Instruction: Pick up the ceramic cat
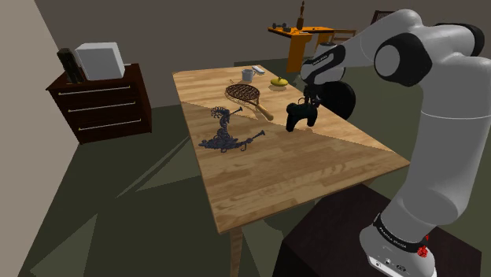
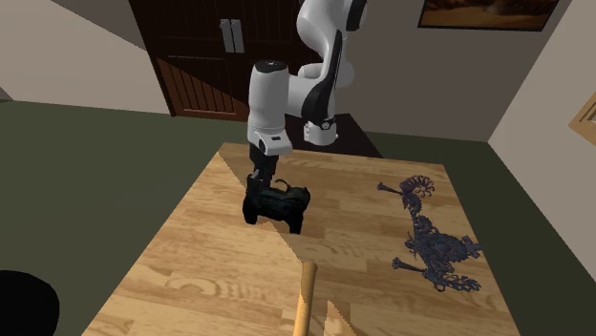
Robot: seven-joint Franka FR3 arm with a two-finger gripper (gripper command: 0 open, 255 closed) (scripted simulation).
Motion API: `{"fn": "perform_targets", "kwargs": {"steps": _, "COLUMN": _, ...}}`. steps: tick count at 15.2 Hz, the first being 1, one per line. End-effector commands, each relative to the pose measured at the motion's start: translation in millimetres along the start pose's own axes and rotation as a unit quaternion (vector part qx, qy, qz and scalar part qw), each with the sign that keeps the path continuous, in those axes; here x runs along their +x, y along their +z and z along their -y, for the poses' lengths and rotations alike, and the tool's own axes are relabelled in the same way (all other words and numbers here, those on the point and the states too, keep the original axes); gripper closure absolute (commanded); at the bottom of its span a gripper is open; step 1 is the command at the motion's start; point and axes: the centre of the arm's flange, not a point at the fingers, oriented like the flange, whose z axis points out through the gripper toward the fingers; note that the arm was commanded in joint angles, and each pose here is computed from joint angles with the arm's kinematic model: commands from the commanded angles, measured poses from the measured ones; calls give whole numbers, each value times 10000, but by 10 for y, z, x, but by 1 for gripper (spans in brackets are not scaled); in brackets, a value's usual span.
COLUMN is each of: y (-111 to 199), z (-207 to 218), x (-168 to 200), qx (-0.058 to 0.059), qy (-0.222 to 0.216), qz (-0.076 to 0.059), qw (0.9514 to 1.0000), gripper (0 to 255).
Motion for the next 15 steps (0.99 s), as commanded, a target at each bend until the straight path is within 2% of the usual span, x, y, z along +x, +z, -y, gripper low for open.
{"fn": "perform_targets", "kwargs": {"steps": 1, "y": -93, "z": -16, "x": -10, "qx": -2, "qy": 0, "qz": -1, "qw": 10000, "gripper": 255}}
{"fn": "perform_targets", "kwargs": {"steps": 13, "y": -713, "z": -137, "x": -62, "qx": -2, "qy": 0, "qz": -1, "qw": 10000, "gripper": 255}}
{"fn": "perform_targets", "kwargs": {"steps": 15, "y": -721, "z": -139, "x": -63, "qx": -2, "qy": 0, "qz": -1, "qw": 10000, "gripper": 255}}
